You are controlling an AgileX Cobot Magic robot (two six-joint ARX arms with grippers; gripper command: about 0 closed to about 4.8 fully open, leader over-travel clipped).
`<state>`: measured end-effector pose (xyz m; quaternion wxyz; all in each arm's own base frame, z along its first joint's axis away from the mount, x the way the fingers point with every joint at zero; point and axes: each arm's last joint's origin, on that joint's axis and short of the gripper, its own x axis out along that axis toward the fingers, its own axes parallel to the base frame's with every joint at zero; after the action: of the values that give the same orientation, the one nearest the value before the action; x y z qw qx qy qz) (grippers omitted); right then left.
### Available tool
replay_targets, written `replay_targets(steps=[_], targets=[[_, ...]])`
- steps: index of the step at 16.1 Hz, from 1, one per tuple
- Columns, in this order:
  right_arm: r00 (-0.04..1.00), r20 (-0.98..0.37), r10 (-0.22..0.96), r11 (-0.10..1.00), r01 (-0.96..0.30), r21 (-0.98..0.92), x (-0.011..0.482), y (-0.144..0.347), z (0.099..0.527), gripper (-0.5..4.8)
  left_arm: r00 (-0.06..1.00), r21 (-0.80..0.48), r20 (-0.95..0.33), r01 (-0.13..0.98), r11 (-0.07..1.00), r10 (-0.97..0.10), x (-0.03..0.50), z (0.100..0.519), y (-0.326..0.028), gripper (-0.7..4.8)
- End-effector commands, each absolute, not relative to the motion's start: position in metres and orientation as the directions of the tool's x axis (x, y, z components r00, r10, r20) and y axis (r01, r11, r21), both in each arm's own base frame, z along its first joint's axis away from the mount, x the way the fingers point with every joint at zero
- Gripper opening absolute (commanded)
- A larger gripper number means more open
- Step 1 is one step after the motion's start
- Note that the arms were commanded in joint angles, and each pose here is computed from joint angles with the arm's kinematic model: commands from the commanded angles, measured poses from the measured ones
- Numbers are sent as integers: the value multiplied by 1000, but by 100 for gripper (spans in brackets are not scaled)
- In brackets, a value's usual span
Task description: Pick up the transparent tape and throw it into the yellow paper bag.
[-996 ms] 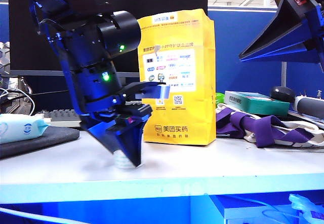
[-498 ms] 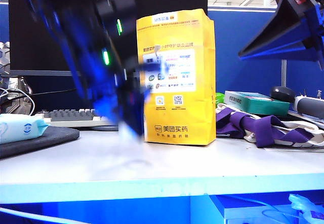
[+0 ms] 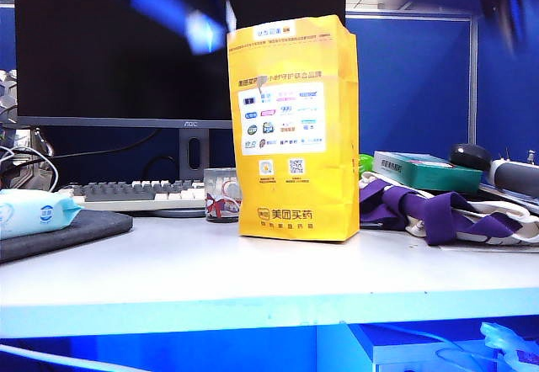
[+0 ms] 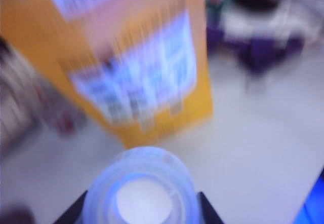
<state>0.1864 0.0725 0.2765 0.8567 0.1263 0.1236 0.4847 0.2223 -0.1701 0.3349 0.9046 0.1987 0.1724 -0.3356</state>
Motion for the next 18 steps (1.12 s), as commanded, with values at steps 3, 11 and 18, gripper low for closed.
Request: replay_targets(steps=[3,11,18], targets=[[508,45,860,480,-836,264,187,73,323,-1,742,345,-99,650,677,-663,231,367,-179,210],[399,-7,917,380,-869,317,181,80,316,-1,757,402,-20,605,688,-653,284,360,-214,209],[414,-8,910,396,-865,309,181,81,316,-1,753,387,-166,643,660,-636,330,387,-241,210]])
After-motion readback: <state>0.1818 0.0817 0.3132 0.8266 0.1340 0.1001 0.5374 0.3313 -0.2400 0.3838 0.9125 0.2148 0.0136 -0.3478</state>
